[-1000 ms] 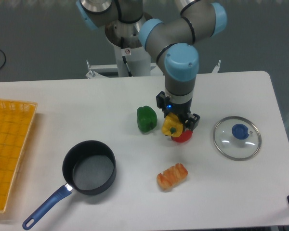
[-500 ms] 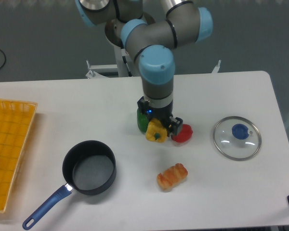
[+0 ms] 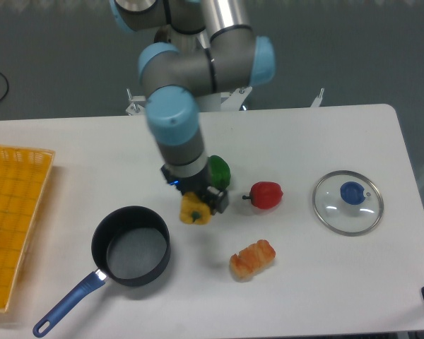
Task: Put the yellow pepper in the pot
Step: 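Lift the yellow pepper and carry it toward the black saucepan, then lower the yellow pepper into the black saucepan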
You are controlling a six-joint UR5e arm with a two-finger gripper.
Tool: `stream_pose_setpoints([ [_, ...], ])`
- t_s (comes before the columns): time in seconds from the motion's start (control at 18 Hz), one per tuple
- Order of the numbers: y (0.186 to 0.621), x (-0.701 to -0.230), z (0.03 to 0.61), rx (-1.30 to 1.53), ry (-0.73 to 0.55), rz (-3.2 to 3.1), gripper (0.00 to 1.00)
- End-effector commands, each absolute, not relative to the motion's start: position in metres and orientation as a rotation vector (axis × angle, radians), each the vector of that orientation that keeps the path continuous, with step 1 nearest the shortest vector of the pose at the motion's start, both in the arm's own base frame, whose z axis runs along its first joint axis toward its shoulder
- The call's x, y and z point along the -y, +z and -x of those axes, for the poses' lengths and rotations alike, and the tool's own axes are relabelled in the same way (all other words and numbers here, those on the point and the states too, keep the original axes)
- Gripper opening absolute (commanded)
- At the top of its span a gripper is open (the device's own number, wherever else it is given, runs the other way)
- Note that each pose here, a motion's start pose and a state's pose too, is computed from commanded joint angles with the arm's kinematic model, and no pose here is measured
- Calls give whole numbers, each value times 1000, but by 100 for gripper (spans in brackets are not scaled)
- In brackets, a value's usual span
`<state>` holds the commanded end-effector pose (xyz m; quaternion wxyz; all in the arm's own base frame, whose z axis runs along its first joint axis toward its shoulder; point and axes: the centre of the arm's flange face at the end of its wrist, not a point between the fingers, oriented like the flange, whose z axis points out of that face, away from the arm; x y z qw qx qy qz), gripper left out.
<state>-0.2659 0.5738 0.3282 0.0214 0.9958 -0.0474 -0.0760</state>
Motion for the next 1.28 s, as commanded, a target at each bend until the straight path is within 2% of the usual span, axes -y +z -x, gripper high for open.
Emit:
stream_pose_setpoints([
  [0.56,309,-624,217,120,-293,-3066,60],
  [1.06,293,-642,191,131,-326,-3059,61],
  [1.28,284,-646,183,142,-325,-3046,64],
])
